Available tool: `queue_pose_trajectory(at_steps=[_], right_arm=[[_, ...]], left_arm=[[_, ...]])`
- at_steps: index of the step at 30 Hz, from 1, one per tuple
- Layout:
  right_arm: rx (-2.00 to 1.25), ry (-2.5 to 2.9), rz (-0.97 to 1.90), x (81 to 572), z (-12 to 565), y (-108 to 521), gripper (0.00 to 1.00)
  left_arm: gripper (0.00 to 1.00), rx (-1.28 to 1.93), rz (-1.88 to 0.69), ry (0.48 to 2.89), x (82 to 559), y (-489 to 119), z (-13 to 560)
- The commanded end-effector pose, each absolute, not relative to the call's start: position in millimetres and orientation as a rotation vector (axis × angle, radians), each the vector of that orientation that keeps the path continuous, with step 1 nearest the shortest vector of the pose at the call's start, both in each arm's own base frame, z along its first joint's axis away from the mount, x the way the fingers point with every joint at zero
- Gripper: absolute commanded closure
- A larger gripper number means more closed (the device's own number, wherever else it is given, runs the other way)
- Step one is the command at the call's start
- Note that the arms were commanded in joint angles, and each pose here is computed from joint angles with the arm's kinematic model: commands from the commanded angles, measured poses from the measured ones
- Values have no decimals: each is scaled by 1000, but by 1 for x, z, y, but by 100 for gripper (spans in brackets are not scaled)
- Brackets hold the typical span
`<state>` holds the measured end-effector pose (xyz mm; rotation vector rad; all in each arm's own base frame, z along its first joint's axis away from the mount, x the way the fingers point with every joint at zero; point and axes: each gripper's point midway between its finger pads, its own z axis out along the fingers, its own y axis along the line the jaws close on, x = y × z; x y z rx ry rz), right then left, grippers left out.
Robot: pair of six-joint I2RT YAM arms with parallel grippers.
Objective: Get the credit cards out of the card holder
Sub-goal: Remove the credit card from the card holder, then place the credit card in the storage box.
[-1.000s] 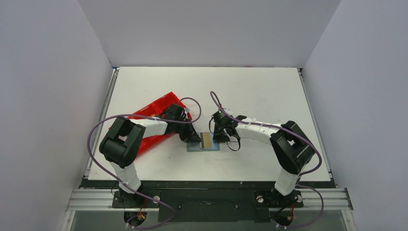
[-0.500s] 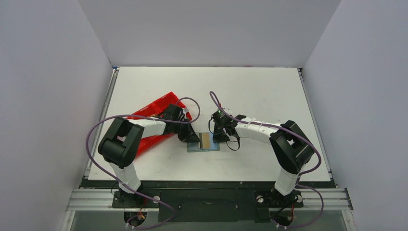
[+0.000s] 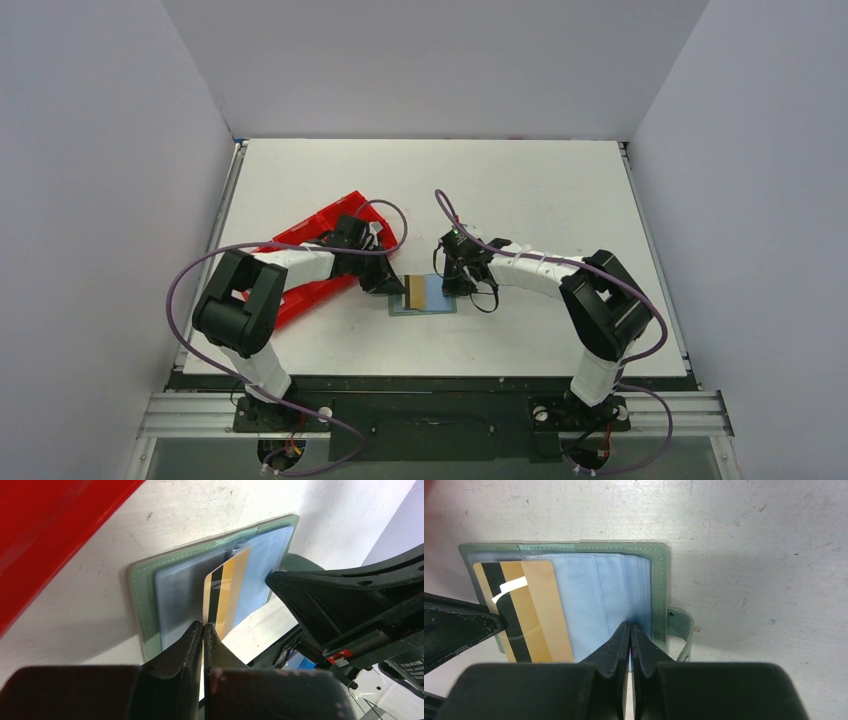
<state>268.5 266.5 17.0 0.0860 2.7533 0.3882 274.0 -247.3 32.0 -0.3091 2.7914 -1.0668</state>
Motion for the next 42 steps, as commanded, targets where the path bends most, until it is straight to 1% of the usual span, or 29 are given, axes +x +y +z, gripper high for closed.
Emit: queue_pose_trajectory(at_steps=[1,7,16,20,22,23,24,25,26,27,30,36,38,42], right_arm=[[84,2840,160,254,-30,232,100],[83,2834,179,256,-27,235,100],[77,2817,212,262,-19,240,100],[74,2794,280,267,-4,248,100],[66,2760,346,272,15,257,95],[62,2750,368,274,21,260,88],[58,2717,415,280,37,267,85],[51,2706,434,282,44,270,77],[47,2670,481,287,61,276,74],[40,2656,500,289,69,279,68],[28,2569,605,299,111,292,56],[16,2457,710,310,167,302,45],[8,2440,714,312,175,301,43],[-1,2439,707,312,175,297,43]], left_arm=[[100,-257,-978,2761,282,-233,44],[100,-233,-929,2746,283,-221,55],[100,-173,-953,2674,290,-220,92],[100,-172,-952,2625,297,-216,113],[100,-189,-950,2590,303,-212,127],[100,-200,-943,2568,307,-209,136],[100,-209,-937,2558,309,-207,140],[100,-225,-924,2540,312,-203,147],[100,-235,-914,2532,314,-201,151],[100,-253,-897,2515,317,-196,158],[100,-288,-866,2484,321,-186,169],[100,-389,-756,2446,330,-149,182],[100,-448,-697,2424,332,-130,188],[100,-607,-557,2390,333,-88,192]])
